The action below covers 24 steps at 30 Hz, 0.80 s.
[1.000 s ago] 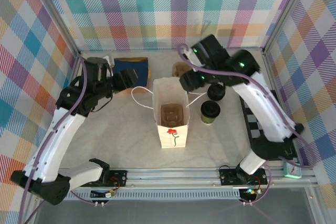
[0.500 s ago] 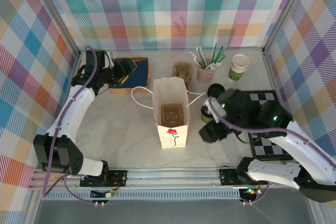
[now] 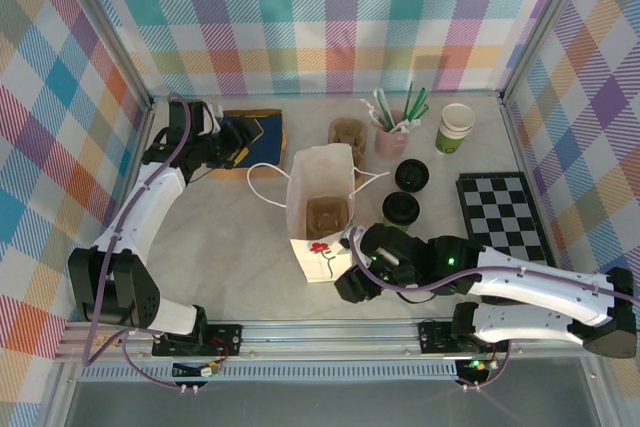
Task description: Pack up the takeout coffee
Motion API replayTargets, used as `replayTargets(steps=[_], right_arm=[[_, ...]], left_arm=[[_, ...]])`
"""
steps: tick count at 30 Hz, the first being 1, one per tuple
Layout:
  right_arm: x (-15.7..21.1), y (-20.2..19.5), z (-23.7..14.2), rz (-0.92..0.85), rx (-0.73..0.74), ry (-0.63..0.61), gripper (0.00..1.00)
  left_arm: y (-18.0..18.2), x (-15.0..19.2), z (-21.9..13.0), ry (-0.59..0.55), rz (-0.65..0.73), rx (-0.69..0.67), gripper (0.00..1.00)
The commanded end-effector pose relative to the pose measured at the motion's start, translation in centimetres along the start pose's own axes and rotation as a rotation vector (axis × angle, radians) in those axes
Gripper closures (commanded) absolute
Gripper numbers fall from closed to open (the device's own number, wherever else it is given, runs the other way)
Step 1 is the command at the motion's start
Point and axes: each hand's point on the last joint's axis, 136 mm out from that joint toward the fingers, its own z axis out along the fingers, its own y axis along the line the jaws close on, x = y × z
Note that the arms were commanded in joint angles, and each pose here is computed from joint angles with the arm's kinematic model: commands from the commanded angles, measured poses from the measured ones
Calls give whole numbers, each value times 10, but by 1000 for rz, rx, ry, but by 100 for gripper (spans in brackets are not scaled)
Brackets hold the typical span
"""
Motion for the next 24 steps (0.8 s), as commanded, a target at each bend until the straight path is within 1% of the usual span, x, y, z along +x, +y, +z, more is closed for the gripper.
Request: replayTargets(steps=[1,6,12,17,21,24], right_arm=[[-39,-6,-10,82,40,-221,51],[-38,-44,-18,174,213,-263,52],[-35,-78,-34,295,312,-331,55],[-44,-85,-42,320,305,-379,56],[-46,-89,-44,319,331,-370,57],[-46,-87,-45,307,322,-358,57]], left_arm=[[-9,-2,-16,-39,37,22,29],[-9,-1,-18,-39,43,16,29],[-10,0,-23,-49,49,19,29],[-9,2,-27,-55,60,10,29],[-9,3,-28,-56,60,9,29],[-9,3,-30,-56,65,8,29]])
